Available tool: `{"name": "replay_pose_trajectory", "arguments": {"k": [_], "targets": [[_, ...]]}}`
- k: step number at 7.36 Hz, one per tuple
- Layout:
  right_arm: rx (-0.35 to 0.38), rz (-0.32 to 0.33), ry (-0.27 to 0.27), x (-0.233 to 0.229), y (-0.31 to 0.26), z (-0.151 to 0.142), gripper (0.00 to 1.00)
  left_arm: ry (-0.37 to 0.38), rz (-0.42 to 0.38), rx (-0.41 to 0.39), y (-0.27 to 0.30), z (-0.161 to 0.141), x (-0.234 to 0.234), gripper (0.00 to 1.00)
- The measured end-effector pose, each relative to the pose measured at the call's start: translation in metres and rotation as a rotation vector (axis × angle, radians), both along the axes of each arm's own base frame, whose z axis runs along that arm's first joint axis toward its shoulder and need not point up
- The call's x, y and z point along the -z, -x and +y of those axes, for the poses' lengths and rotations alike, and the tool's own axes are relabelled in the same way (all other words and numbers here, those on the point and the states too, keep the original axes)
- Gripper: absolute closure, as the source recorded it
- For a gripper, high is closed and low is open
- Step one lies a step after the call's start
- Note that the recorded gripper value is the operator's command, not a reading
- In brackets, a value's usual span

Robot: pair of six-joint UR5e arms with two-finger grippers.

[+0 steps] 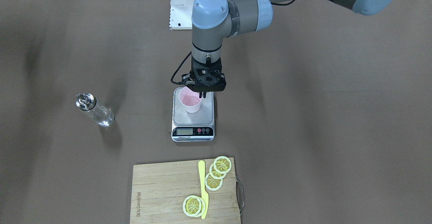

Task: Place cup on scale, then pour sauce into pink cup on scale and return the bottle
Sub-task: 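Open the left gripper and withdraw it from the cup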

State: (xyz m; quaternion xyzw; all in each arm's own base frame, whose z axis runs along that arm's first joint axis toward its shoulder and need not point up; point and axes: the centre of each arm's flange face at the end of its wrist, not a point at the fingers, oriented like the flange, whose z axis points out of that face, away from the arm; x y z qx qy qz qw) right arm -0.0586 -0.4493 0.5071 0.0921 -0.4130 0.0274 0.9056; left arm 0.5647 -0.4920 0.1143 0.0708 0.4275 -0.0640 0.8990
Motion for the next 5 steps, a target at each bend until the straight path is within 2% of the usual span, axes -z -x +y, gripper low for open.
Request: {"name": "replay_pose_trajectory", "arguments": {"k": [3,5], "targets": [[0.005,-0.003,-0.014,0.006,0.002,-0.002,0.0,-0.034,0.006,-0.004,0.028,0.0,-0.001,0.02],[0.013,-0.003,-0.065,0.018,0.013,0.0,0.0,-0.11,-0.044,-0.063,0.111,-0.011,-0.045,0.02]]}}
